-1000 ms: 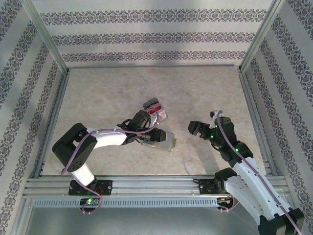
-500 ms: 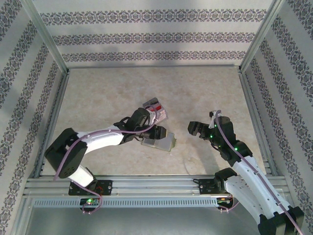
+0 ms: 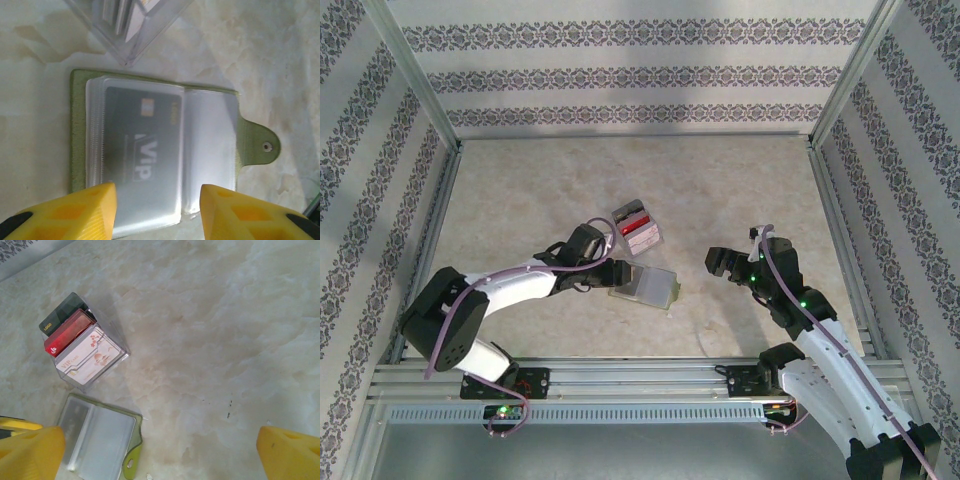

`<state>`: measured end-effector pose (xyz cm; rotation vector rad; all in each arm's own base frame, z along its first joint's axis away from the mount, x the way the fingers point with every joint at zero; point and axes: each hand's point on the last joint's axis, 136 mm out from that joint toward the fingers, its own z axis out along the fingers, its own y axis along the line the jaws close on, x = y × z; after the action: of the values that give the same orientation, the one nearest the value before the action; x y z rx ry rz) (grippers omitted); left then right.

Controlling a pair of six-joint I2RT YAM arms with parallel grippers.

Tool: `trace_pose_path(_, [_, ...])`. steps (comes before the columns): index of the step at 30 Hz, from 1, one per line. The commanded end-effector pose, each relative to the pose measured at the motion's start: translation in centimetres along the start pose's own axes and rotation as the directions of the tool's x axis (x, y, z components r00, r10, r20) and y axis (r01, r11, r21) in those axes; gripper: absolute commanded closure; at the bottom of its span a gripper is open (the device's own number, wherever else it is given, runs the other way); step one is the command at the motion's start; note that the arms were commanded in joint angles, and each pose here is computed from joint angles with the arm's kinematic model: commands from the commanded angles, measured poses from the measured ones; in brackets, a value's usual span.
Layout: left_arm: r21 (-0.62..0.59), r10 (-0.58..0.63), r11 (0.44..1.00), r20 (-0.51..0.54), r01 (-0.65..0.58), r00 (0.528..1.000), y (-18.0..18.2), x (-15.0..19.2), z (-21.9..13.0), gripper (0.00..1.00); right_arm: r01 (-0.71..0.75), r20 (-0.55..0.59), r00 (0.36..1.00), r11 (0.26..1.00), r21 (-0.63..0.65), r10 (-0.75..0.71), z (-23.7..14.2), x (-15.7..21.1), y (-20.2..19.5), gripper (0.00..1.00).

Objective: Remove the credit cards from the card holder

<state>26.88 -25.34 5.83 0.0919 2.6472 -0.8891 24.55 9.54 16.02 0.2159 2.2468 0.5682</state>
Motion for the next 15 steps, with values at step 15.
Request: trace_pose_path(15, [0.044,-0.015,0.999,-0.068,0.018,0.998,0.0,0.9,2.3,0.55,0.008,0.011,1.0,1.0,0.015,-0.008,-0.3,-0.2,-0.4,0.02])
